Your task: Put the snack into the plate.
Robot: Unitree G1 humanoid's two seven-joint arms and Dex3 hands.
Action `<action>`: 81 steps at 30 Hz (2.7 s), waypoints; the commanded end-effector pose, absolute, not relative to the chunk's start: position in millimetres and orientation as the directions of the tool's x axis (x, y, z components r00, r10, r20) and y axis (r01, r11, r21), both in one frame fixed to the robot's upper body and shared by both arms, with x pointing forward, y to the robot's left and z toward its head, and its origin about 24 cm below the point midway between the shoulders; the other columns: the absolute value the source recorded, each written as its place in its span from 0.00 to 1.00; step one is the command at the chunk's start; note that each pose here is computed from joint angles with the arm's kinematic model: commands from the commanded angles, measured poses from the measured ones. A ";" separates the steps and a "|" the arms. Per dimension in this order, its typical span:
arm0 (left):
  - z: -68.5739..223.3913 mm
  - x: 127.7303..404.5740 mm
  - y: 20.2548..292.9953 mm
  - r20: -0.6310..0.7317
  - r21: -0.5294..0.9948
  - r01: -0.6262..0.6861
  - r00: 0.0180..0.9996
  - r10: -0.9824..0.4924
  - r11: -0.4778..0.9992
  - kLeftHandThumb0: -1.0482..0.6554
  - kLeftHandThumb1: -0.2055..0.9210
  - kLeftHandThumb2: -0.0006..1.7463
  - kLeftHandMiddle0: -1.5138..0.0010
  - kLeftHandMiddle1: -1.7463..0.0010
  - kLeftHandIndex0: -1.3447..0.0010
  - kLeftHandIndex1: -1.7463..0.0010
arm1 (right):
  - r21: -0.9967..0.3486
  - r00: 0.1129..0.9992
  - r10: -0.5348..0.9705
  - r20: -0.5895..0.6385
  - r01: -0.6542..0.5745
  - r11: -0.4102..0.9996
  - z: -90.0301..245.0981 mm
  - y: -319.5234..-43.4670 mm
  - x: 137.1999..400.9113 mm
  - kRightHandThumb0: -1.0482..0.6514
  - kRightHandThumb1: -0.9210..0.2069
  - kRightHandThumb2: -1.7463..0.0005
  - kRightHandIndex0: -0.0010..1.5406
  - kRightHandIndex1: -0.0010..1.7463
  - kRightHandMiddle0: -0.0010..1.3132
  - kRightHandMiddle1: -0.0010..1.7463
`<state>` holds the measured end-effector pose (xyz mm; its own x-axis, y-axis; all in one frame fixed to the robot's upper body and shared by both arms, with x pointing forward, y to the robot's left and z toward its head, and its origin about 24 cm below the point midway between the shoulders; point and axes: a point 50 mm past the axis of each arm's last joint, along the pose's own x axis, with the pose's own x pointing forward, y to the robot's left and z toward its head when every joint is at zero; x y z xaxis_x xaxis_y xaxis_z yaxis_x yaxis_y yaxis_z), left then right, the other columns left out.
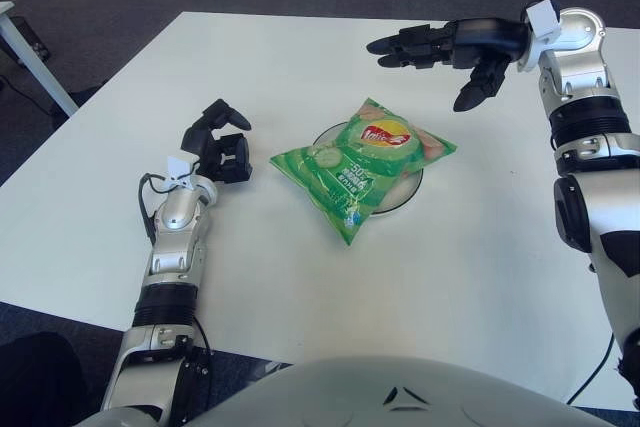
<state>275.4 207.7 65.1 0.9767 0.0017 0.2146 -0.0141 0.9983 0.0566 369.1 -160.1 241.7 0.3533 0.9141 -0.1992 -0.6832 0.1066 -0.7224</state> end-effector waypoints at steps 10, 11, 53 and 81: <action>6.8 245.6 196.2 0.000 -0.008 -0.037 0.999 0.037 0.999 0.34 0.48 0.74 0.15 0.00 0.55 0.00 | -0.767 0.753 0.637 -0.163 -0.503 0.399 233.9 -197.7 387.2 0.19 0.14 0.67 0.08 0.04 0.00 0.24; 6.6 245.8 196.1 0.000 -0.004 -0.038 0.999 0.038 0.999 0.34 0.48 0.74 0.15 0.00 0.55 0.00 | -0.761 0.772 0.611 -0.174 -0.499 0.414 233.2 -202.6 388.8 0.20 0.14 0.67 0.08 0.04 0.00 0.25; 3.6 246.2 198.8 -0.010 -0.002 -0.043 0.999 0.043 0.999 0.34 0.49 0.73 0.16 0.00 0.56 0.00 | -0.319 0.994 0.102 -0.034 -0.108 0.942 153.5 -245.4 379.5 0.40 0.21 0.48 0.16 0.58 0.04 0.79; 2.9 247.5 197.4 -0.017 -0.007 -0.058 0.998 0.058 0.998 0.34 0.50 0.72 0.16 0.00 0.57 0.00 | 0.337 0.914 -0.244 -0.324 0.353 0.873 63.8 -243.4 350.8 0.35 0.45 0.32 0.51 1.00 0.41 1.00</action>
<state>277.0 209.5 60.5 0.9801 0.0153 0.1977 -0.0320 0.9962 0.0815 363.4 -252.3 93.8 0.9435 -0.2408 -0.2275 0.3061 0.8964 0.3207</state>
